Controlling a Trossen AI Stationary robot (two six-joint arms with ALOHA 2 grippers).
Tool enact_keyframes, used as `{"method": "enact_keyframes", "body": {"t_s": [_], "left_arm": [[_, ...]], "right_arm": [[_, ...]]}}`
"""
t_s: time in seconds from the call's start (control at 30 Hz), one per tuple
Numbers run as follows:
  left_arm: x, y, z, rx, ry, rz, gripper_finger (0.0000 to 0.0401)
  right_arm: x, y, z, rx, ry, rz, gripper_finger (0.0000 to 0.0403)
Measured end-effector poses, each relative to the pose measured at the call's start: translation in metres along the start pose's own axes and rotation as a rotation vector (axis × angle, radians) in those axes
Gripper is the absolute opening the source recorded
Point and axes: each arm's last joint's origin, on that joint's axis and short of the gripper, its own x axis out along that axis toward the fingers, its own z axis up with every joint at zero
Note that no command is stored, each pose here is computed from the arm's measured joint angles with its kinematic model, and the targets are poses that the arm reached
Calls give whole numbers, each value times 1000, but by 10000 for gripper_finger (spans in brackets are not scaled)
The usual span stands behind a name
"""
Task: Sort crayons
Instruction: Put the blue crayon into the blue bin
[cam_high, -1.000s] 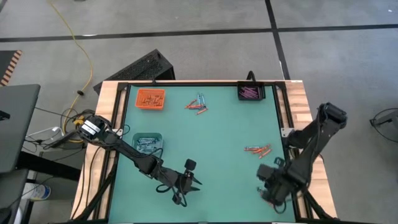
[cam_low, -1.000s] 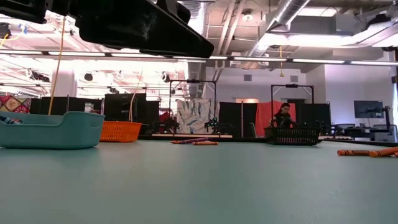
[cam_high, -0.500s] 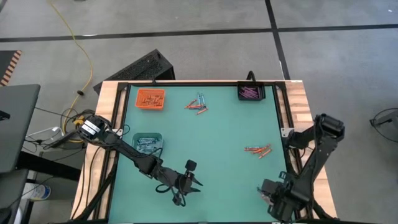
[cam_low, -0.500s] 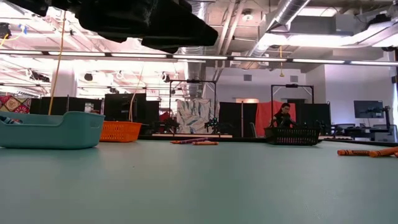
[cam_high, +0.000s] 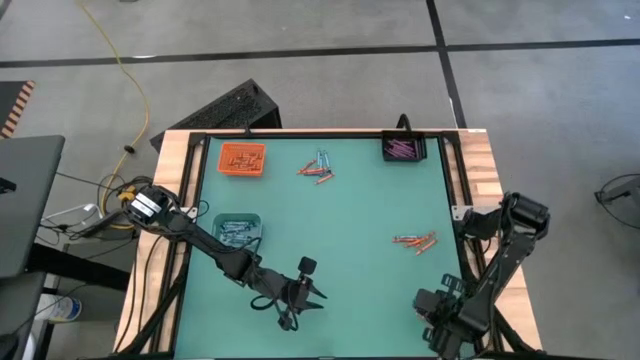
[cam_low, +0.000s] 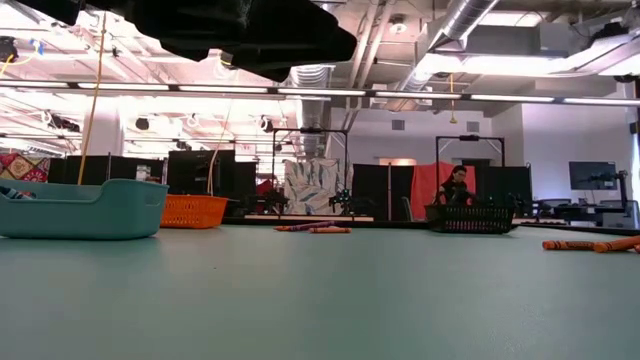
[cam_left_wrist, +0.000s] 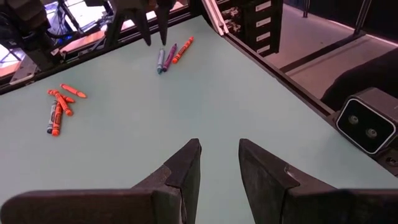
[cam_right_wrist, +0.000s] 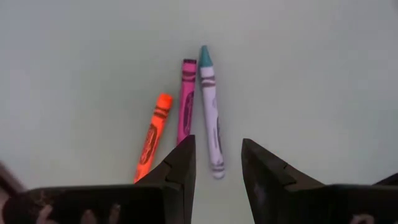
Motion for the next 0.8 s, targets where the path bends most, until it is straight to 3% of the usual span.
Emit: {"method": "enact_keyframes", "body": {"t_s": [0.8], "left_arm": [[0, 0, 0, 16, 0, 0, 100]], "right_arm": [[29, -9, -3, -9, 21, -7, 122]]}}
